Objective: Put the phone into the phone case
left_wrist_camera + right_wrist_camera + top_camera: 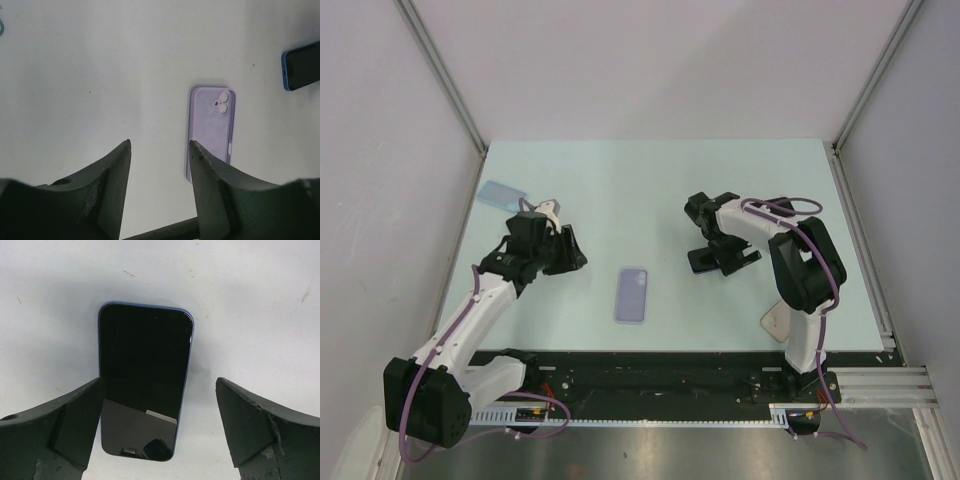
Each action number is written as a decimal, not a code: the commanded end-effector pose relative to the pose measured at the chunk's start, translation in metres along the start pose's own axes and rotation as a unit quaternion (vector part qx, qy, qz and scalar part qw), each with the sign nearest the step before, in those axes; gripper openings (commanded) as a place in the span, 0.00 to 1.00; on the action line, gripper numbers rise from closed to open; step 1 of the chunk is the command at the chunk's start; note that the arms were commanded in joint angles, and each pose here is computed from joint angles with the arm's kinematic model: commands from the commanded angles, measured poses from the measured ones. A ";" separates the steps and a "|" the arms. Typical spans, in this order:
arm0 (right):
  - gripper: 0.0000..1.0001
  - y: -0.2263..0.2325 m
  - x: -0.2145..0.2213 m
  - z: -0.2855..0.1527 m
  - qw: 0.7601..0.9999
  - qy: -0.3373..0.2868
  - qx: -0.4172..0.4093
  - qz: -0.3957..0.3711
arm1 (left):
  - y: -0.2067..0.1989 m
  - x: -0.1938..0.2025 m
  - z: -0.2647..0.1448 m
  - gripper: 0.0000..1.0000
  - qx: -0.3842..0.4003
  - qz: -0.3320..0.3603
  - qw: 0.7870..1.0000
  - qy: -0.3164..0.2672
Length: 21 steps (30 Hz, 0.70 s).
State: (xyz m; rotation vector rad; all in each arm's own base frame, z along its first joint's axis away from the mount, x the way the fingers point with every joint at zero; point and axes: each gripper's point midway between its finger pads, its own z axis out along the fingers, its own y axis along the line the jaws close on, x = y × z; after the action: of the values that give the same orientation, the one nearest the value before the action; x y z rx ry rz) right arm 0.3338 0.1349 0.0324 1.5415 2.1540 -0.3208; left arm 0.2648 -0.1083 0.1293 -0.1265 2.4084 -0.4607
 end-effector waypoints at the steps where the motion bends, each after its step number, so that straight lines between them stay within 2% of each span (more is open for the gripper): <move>1: 0.96 0.002 -0.008 0.003 0.999 -0.014 0.014 0.030 | -0.006 -0.010 -0.003 0.55 0.017 0.006 1.000 -0.021; 21: 0.96 0.015 0.004 0.019 0.998 0.025 0.017 0.052 | -0.005 -0.011 0.000 0.55 0.015 0.006 1.000 -0.017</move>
State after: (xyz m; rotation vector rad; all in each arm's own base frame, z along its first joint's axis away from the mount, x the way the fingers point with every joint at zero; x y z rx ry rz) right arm 0.3450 0.1324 0.0191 1.6467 2.1338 -0.2936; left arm 0.2649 -0.1102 0.1297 -0.1209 2.4077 -0.4738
